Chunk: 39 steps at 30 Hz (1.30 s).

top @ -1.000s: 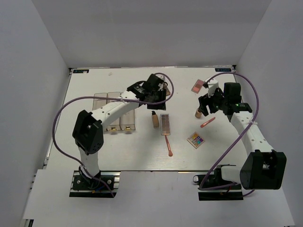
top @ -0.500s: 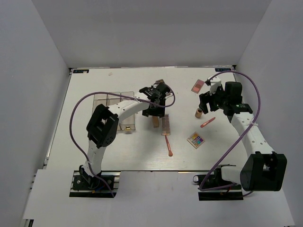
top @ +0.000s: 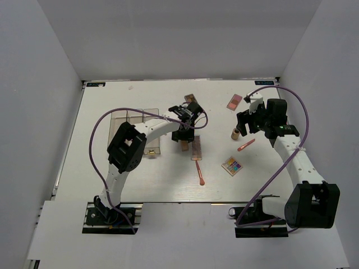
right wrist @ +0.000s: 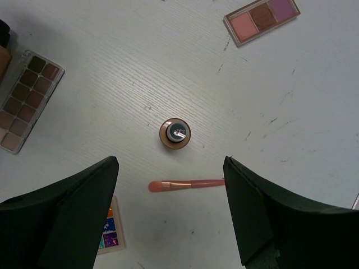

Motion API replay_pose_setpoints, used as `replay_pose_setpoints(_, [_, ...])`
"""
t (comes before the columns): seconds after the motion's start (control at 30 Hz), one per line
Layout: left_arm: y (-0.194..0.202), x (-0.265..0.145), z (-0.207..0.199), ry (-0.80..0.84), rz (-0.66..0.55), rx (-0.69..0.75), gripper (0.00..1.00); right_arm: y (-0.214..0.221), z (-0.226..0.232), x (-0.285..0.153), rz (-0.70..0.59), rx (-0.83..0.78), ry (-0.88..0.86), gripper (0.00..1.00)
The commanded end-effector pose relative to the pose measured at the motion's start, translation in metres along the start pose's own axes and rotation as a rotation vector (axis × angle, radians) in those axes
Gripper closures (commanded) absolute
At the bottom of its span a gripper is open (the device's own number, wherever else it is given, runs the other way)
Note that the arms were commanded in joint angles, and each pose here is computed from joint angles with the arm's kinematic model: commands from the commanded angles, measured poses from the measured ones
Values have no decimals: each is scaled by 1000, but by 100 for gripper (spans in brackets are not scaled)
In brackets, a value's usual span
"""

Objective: Organize the makeup

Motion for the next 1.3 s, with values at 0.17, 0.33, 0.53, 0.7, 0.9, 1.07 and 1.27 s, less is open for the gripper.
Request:
replay_pose_setpoints(0.17, [0, 0, -10, 34, -1, -16, 42, -11, -7, -5, -45, -12, 37, 18])
replay_pose_setpoints(0.33, [3, 4, -10, 30, 10, -12, 46, -11, -6, -6, -46, -9, 35, 18])
replay_pose_setpoints(0.53, [9, 11, -8, 25, 33, -5, 62, -10, -8, -6, -44, -9, 39, 18])
replay_pose_setpoints(0.7, [-4, -5, -13, 49, -11, -11, 86, -10, -10, -8, -43, -8, 47, 19])
replay_pose_setpoints(0.9, [-59, -67, -16, 145, -182, -48, 94, -11, -9, -8, -45, -11, 44, 19])
replay_pose_setpoints(1.07, [-99, -95, 21, 99, -242, -101, 100, -9, -8, -8, -44, -12, 41, 19])
replay_pose_setpoints(1.27, [-140, -109, 105, 20, -314, -240, 100, -7, -6, -9, -42, -14, 36, 20])
Point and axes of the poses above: each gripper's point midway between its finger pads, its own x axis out along the fingers, its own z axis along the line the jaws close on, y = z × x, the point moved 1 cm from there along -x, back along the fingers, and after that the axes turned 15 degrees about -x, right-handed, at the moved point
